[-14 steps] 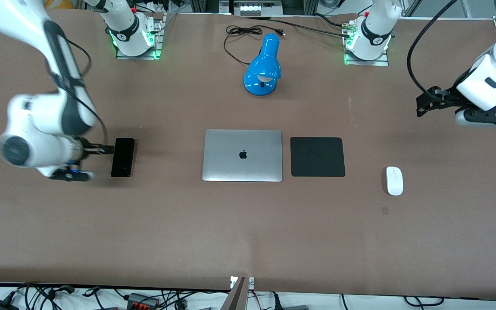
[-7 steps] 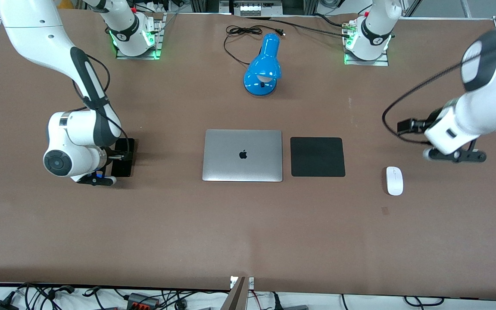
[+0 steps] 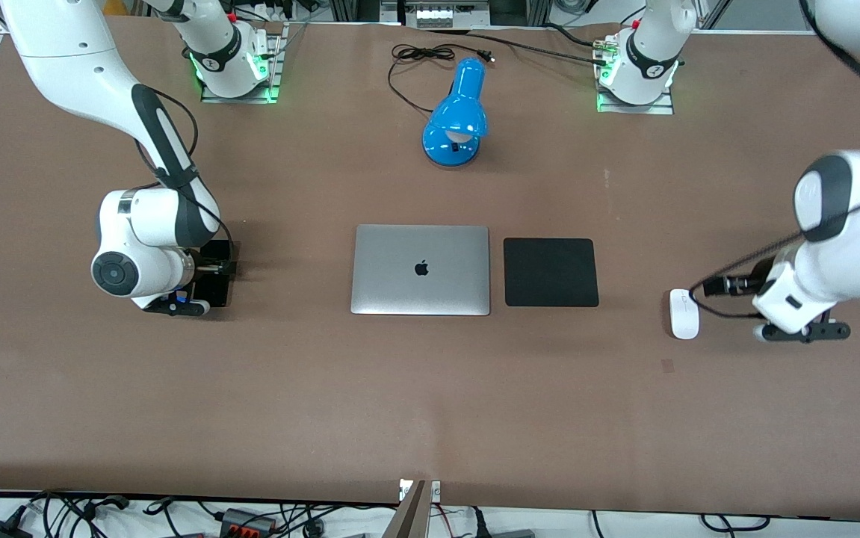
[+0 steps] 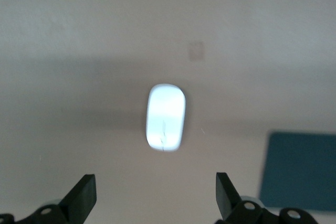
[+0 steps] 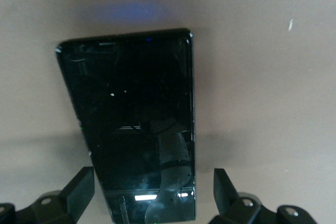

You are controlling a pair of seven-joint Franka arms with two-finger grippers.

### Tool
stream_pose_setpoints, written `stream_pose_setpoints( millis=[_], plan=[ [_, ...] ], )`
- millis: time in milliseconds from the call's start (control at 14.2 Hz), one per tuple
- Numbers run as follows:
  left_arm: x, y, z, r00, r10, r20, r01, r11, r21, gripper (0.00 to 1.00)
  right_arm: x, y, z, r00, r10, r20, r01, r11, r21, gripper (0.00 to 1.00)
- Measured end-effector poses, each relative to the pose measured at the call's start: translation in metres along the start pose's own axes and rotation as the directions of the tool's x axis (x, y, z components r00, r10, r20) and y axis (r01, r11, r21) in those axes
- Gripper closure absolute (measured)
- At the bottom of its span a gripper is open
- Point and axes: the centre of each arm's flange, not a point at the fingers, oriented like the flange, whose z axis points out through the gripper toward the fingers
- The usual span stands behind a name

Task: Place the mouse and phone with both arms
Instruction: 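Grasp the white mouse with the left gripper while the right gripper lifts the phone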

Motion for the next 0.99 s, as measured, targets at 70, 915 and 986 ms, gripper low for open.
stream_pose_setpoints(
  millis=[70, 915, 986],
  plan=[
    [0.004, -0.001, 0.021, 1.000, 0.001, -0.019, -0.001, 1.000, 0.002, 0.00, -0.001, 0.000, 0.002, 1.000, 0.001, -0.001, -0.001, 1.000, 0.000, 0.00],
    [-0.020, 0.009, 0.158, 0.995, 0.051, -0.088, -0.052, 0.998, -0.016, 0.00, -0.005, -0.003, -0.008, 0.998, 0.004, -0.057, -0.004, 1.000, 0.015, 0.21],
    [-0.021, 0.009, 0.163, 0.995, 0.053, -0.081, -0.055, 0.998, -0.017, 0.00, -0.006, -0.008, -0.012, 0.998, -0.004, -0.066, 0.005, 1.000, 0.019, 0.21]
  ],
)
